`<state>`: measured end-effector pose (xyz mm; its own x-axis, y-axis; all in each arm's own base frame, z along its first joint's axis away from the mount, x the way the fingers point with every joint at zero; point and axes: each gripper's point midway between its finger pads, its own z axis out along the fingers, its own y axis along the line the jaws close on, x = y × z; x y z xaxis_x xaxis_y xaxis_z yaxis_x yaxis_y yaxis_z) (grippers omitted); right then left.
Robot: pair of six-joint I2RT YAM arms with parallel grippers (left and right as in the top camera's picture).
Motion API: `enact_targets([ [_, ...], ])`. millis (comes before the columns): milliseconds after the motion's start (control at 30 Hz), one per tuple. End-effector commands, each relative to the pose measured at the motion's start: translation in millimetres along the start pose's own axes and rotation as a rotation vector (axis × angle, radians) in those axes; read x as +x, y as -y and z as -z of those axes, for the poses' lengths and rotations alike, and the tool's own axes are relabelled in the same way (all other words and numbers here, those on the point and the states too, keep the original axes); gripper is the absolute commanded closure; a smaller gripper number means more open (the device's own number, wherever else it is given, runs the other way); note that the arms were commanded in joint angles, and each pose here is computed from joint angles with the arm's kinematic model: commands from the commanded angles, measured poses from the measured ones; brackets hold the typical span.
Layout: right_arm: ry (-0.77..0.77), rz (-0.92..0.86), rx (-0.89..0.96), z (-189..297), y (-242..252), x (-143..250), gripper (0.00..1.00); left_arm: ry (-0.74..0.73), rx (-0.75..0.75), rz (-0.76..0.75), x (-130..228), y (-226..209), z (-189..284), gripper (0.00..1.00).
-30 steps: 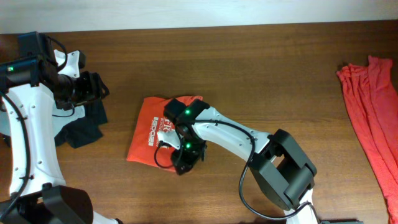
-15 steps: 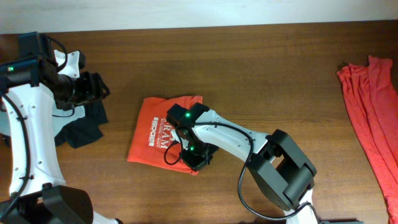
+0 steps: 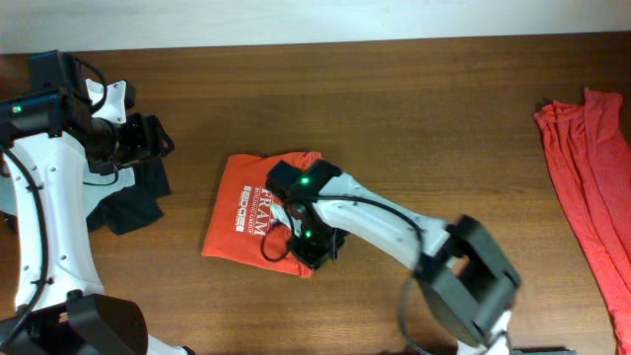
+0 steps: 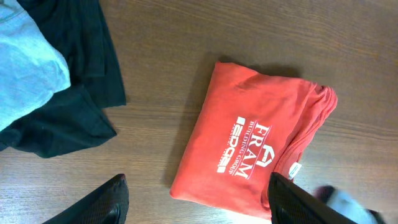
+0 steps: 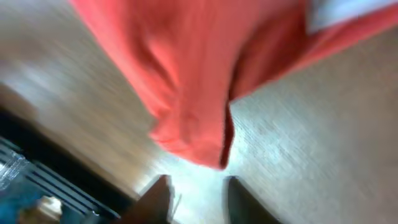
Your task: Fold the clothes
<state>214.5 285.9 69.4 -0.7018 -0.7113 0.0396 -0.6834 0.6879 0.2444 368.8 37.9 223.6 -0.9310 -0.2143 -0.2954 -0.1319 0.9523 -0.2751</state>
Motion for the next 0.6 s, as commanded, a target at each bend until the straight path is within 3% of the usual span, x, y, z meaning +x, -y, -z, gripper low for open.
enact_targets([
  [0,0.207,0.075,-0.045,41,-22,-29,0.95,0.029,-0.005,-0.020,-5,1,7,0.28],
  [133,0.314,0.128,-0.157,36,-41,-61,0.96,0.032,-0.005,-0.021,-6,1,7,0.28],
  [267,0.289,0.123,-0.159,4,-38,-72,0.96,0.031,-0.005,-0.020,-6,1,7,0.28],
  [400,0.165,0.053,-0.120,-30,-18,-59,0.96,0.030,-0.005,-0.020,-6,1,7,0.28],
  [567,0.025,-0.109,-0.047,-30,19,-24,0.96,0.029,-0.005,-0.020,-5,1,7,0.28],
])
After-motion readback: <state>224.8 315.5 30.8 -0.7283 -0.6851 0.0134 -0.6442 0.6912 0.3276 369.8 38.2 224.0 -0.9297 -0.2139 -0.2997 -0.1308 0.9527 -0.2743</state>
